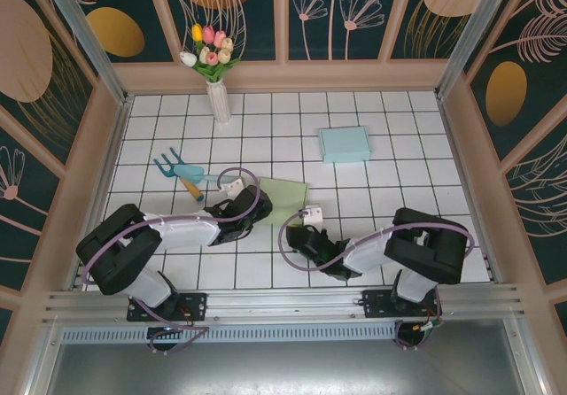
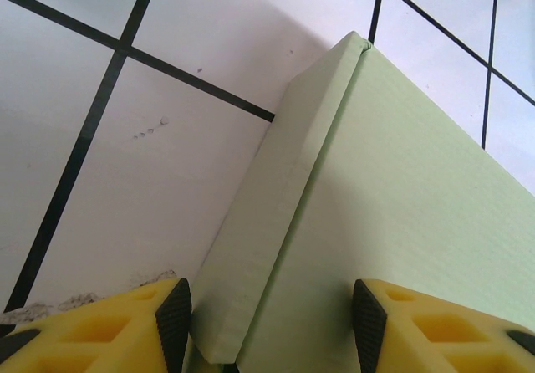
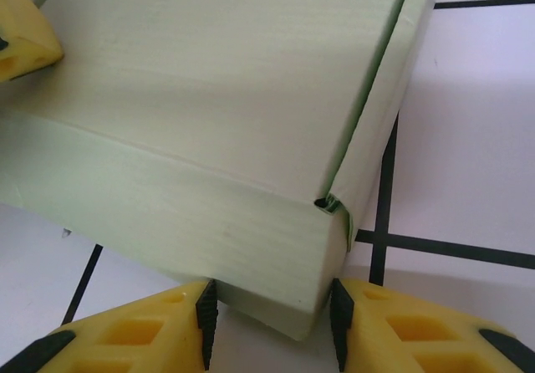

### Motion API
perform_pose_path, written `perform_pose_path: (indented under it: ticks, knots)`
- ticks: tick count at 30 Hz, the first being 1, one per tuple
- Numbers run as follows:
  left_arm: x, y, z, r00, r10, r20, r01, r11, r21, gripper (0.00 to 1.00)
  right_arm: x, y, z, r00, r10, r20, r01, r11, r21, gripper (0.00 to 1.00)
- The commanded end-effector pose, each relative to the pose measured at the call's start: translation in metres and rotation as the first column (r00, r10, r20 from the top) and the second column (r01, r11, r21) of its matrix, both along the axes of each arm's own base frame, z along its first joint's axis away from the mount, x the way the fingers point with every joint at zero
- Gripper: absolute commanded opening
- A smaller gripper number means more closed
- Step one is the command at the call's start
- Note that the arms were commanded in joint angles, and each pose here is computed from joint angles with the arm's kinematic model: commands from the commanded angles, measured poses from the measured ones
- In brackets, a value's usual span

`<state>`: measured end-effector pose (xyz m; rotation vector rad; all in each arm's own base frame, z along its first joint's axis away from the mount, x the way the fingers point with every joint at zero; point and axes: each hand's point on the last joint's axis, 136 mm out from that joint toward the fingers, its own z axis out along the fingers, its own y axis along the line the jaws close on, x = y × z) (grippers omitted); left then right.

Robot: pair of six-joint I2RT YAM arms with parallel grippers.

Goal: Fold the paper box

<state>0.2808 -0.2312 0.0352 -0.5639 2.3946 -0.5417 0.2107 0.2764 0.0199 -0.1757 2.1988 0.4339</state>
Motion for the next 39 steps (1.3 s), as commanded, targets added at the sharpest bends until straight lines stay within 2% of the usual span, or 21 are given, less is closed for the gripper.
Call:
perform_pose_path:
  ticks: [1,9,17,25,34,39]
  knots:
    - [-0.03,0.03,-0.044,0.988,0.006,-0.153,0.019,0.987,0.157,0.55,0.003,-0.014,-0.011,0.999,-0.026,0.027,0.028,0.998,-0.055,0.44]
    - [-0.03,0.03,-0.046,0.988,0.007,-0.154,0.017,0.987,0.157,0.55,0.01,-0.024,-0.011,0.996,-0.075,0.053,0.078,0.995,-0.06,0.46]
    - [-0.031,0.028,-0.048,0.986,-0.002,-0.166,0.027,0.988,0.151,0.54,0.022,-0.034,-0.006,0.991,-0.135,0.027,0.135,0.991,-0.015,0.47]
    - [-0.033,0.014,-0.046,0.981,-0.086,-0.172,0.106,0.988,0.115,0.53,0.043,-0.031,-0.011,0.991,-0.092,-0.095,0.099,0.993,0.072,0.47]
    - [-0.038,-0.011,-0.063,0.958,-0.178,-0.225,0.191,0.981,0.04,0.53,0.058,-0.002,-0.006,0.992,-0.006,-0.13,0.026,0.988,0.152,0.47]
    - [-0.038,-0.013,-0.055,0.961,-0.186,-0.205,0.193,0.981,0.015,0.53,0.061,0.0,-0.005,0.987,0.003,-0.159,0.027,0.982,0.185,0.46]
